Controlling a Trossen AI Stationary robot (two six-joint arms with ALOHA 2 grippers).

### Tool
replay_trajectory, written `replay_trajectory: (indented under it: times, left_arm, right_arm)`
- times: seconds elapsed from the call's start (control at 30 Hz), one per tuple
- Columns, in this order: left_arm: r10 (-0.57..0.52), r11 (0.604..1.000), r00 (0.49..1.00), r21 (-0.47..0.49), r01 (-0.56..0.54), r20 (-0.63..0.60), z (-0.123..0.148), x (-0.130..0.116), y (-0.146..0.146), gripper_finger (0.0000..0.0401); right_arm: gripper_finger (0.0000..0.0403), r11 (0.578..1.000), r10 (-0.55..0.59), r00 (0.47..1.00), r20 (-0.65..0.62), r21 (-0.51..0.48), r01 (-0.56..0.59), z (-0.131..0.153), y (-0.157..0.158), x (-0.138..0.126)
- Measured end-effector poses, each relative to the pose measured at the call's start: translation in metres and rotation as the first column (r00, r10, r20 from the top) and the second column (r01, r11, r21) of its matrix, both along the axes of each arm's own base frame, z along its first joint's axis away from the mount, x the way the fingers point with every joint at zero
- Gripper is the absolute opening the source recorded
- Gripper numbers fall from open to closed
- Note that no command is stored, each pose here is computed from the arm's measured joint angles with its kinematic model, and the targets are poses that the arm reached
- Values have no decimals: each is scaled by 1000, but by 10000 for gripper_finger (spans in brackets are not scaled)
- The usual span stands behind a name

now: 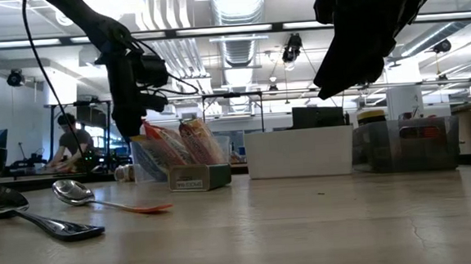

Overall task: Pick & Place Food Item
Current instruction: Adjust the transparent bin, then put the brown seasoning bottle into the black bin

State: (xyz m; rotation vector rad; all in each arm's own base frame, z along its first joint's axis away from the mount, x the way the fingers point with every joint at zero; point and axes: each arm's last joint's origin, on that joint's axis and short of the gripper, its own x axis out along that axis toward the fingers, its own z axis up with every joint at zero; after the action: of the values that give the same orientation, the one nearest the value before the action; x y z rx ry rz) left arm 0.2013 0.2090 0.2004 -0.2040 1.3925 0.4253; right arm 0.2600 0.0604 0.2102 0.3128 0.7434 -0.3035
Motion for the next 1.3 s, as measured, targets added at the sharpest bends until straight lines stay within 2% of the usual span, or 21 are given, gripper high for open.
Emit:
replay_trajectory:
  times: [0.13,0.33,0.5,0.8,0.97,1.13,1.3]
  left_arm:
    - [-33,999,999,-18,33,1,-5,8,-5,299]
    - [-74,997,993,-18,76,97,-5,20,-7,299]
    - [-74,997,995,-16,76,71,-4,18,-7,299]
    - [13,996,1000,91,-13,-2,8,0,4,299]
    - [104,977,989,198,-82,-104,7,-14,16,299]
    - [169,966,982,214,-147,-88,8,-26,28,299]
    - [161,967,985,210,-145,-62,6,-29,35,299]
  right_arm:
    - [240,1000,1,1000,0,-1,-1,0,0,0]
    - [240,1000,7,1000,-2,-7,-7,0,0,0]
    - [240,1000,7,1000,-2,-7,-8,0,0,0]
    - [240,1000,13,1000,-3,-7,-13,0,1,0]
    - [240,1000,9,1000,-1,1,-9,0,2,-1]
    - [240,1000,18,1000,1,9,-18,0,7,-2]
    - [240,1000,28,1000,1,5,-28,0,8,-2]
